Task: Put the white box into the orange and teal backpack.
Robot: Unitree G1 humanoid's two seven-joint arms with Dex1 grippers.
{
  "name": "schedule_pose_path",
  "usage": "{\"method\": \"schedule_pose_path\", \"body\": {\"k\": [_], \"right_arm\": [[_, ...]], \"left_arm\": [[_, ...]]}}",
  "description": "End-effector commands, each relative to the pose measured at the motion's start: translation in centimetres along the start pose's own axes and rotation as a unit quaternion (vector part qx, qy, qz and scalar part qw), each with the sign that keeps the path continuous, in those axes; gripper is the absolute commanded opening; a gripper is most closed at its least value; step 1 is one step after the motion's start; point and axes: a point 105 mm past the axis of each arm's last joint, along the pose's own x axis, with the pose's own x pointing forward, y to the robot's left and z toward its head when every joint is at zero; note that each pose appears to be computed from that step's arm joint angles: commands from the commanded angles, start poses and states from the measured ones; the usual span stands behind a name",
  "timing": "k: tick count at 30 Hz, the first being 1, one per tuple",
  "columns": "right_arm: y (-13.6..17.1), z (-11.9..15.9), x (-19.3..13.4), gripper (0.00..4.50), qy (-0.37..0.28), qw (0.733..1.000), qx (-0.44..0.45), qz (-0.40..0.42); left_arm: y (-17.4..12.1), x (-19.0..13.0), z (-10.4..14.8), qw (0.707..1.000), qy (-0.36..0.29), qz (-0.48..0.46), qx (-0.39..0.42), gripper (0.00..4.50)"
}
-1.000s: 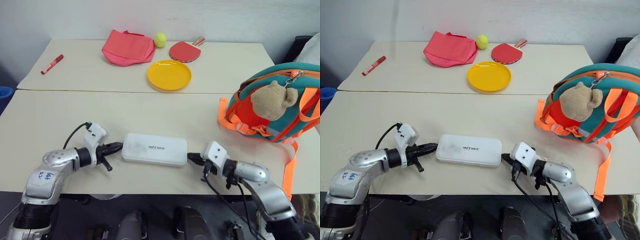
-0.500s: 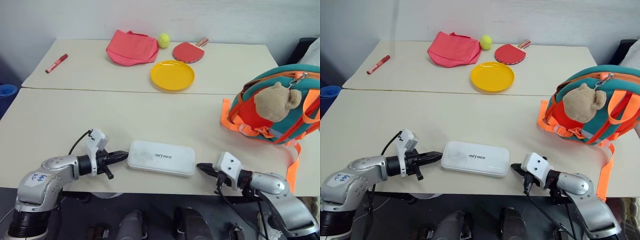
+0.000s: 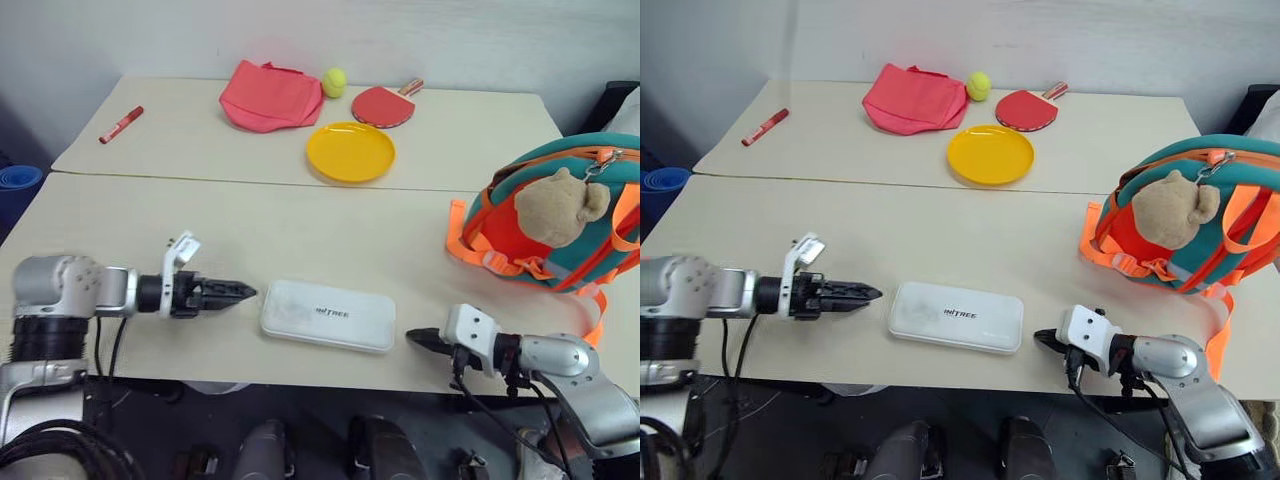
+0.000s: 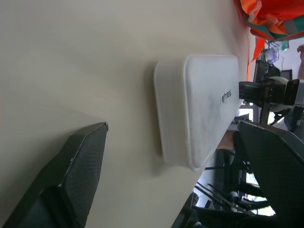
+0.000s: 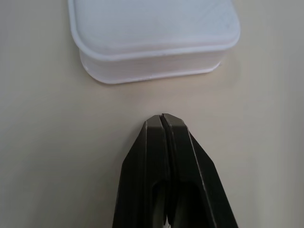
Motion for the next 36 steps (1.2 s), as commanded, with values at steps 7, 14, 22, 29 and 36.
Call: {"method": "schedule_pose_path", "body": {"k": [7, 14, 22, 29, 36], "right_arm": [[-1.2, 1.3, 2.6, 0.00, -0.033, 0.999, -0.005, 0.013], [-1.7, 2.0, 3.2, 0.00, -0.061, 0.998, 0.014, 0.013], [-1.0, 2.2, 1.1, 0.00, -0.115, 0.989, 0.084, -0.030], [0.9, -0.7, -6.2, 1.60, -0.105, 0.968, 0.167, -0.156], [-0.5, -3.9, -17.9, 4.02, -0.059, 0.896, 0.187, -0.398]], "left_arm": [[0.5, 4.0, -2.8, 0.996, 0.076, -0.025, -0.040, 4.45], [-1.9, 5.3, -1.1, 0.993, 0.053, -0.099, -0.038, 4.45], [-5.1, 4.7, -1.5, 0.986, 0.067, -0.150, 0.032, 2.26], [-6.2, 3.2, -0.3, 0.974, -0.039, -0.177, 0.134, 1.29], [-5.8, 3.0, -1.8, 0.907, -0.093, -0.194, 0.361, 1.29]]}}
